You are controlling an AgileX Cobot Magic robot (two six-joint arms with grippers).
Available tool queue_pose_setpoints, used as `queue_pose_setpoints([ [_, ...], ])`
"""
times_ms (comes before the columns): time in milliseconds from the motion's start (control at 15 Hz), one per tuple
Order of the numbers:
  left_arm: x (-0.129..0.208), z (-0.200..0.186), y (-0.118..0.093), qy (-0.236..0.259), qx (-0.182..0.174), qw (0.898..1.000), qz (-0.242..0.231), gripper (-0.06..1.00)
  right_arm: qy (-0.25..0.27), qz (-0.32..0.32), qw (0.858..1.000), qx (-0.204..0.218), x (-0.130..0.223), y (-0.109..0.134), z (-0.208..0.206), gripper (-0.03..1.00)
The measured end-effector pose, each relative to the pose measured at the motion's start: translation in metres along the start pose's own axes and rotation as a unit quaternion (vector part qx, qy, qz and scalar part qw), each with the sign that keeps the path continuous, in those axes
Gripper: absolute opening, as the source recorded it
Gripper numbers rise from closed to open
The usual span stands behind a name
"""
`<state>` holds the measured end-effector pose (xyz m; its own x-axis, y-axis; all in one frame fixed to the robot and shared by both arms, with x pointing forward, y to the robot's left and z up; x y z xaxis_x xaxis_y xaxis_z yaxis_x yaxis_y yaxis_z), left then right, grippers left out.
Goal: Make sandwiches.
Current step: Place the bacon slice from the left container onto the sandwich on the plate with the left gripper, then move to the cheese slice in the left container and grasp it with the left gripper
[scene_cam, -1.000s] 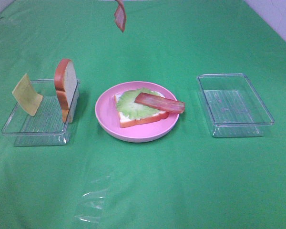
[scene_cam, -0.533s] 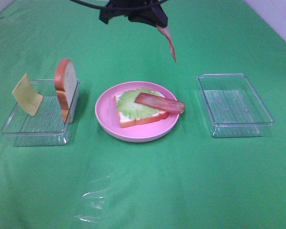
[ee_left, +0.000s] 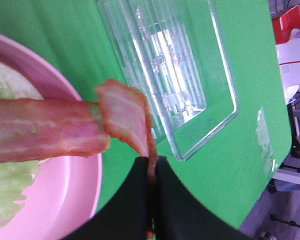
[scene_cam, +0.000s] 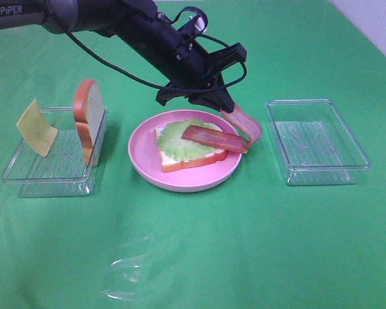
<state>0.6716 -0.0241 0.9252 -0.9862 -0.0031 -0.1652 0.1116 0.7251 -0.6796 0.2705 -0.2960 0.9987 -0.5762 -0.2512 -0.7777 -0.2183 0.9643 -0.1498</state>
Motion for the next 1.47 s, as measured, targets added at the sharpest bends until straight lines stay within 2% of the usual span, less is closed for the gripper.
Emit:
queue_pose_setpoints([
  [133,-0.003,-0.002,0.011,-0.002,-0.029,1.000,-0.004,0.00,0.000,0.000,1.000,0.000,0.000,0.000,0.000,0.84],
  [200,-0.004,-0.004,0.022,-0.002,-0.059,0.998,-0.002,0.00,0.000,0.000,1.000,0.000,0.000,0.000,0.000,0.84],
  [267,-0.002,-0.006,0.040,0.009,-0.118,0.993,0.007,0.00,0.000,0.000,1.000,0.000,0.000,0.000,0.000,0.84],
  [467,0.001,-0.011,0.056,0.022,-0.174,0.984,0.022,0.00,0.000,0.000,1.000,0.000,0.000,0.000,0.000,0.84],
  [600,0.001,-0.014,0.062,0.026,-0.198,0.979,0.035,0.00,0.000,0.000,1.000,0.000,0.000,0.000,0.000,0.84],
  [933,0.000,-0.016,0.067,0.025,-0.215,0.975,0.046,0.00,0.000,0.000,1.000,0.000,0.000,0.000,0.000,0.84],
  [1000,-0.001,-0.017,0.068,0.025,-0.219,0.974,0.049,0.05,0.000,0.000,1.000,0.000,0.000,0.000,0.000,0.84],
  [1067,-0.001,-0.017,0.069,0.024,-0.223,0.973,0.052,0.17,0.000,0.000,1.000,0.000,0.000,0.000,0.000,0.84],
  [1133,-0.002,-0.018,0.070,0.023,-0.227,0.972,0.055,0.35,0.000,0.000,1.000,0.000,0.000,0.000,0.000,0.84],
  [1200,-0.002,-0.018,0.071,0.023,-0.232,0.971,0.058,0.69,0.000,0.000,1.000,0.000,0.000,0.000,0.000,0.84],
  [1267,-0.004,-0.020,0.069,0.021,-0.231,0.971,0.060,0.87,0.000,0.000,1.000,0.000,0.000,0.000,0.000,0.84],
  [1333,-0.006,-0.023,0.065,0.019,-0.229,0.971,0.062,0.94,0.000,0.000,1.000,0.000,0.000,0.000,0.000,0.84],
  [1467,-0.015,-0.035,0.049,0.007,-0.221,0.973,0.072,0.99,0.000,0.000,1.000,0.000,0.000,0.000,0.000,0.84],
])
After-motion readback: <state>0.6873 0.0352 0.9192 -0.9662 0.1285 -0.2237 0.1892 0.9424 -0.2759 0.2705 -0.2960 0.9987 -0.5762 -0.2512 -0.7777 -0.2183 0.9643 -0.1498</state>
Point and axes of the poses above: a point on each arm's last joint axis where the gripper is mounted, z pointing out along that axis toward the gripper, y along the wrist's bending axis when the last joint is at zero, x = y × z, the point moved 5 cm from there along z, pointing out along that axis toward the gripper, and after that the axes turned 8 degrees about -z, right-handed, at the moved point
